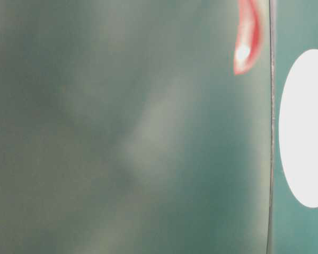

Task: Grip the spoon and scoop the red block from the bowl with right arm.
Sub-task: 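Lift the spoon with the right gripper and carry it over the bowl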

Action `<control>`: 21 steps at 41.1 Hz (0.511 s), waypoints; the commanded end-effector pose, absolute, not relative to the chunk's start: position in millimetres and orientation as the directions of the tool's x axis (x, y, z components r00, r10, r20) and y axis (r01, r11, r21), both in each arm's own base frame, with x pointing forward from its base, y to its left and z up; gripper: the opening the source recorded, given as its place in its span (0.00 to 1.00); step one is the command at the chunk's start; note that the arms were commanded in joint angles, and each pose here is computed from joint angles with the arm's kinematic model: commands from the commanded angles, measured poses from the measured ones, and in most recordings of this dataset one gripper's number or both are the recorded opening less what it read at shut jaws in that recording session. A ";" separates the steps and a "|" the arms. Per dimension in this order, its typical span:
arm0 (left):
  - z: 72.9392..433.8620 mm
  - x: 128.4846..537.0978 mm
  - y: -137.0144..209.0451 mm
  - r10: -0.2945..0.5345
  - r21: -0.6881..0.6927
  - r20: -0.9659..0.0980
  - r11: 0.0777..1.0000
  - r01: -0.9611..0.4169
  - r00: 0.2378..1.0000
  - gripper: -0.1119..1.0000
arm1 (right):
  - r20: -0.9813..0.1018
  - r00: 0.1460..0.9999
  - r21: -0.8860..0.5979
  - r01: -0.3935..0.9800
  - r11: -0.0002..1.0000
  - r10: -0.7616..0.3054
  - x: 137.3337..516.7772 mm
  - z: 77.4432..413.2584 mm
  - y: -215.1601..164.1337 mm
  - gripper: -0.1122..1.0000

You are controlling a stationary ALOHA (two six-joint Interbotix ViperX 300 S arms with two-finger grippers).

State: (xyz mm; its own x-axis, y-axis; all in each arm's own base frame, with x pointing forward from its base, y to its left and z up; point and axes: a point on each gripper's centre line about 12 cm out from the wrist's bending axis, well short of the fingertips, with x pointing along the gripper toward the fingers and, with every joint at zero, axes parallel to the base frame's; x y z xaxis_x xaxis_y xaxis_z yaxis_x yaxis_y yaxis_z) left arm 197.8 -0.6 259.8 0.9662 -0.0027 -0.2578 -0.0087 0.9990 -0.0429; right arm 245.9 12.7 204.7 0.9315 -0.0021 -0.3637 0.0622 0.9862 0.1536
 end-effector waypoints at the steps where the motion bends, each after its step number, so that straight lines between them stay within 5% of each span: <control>1: 266.2 200.6 -0.9 -0.004 -0.039 -0.240 0.999 -0.005 0.971 0.10 | -0.357 0.934 0.170 0.073 0.983 -0.008 252.5 227.5 5.4 0.33; 21: 266.7 200.7 -0.9 -0.004 -0.024 -0.236 1.000 -0.002 0.972 0.10 | -0.511 0.860 0.201 0.116 0.973 0.003 280.2 268.3 -21.7 0.33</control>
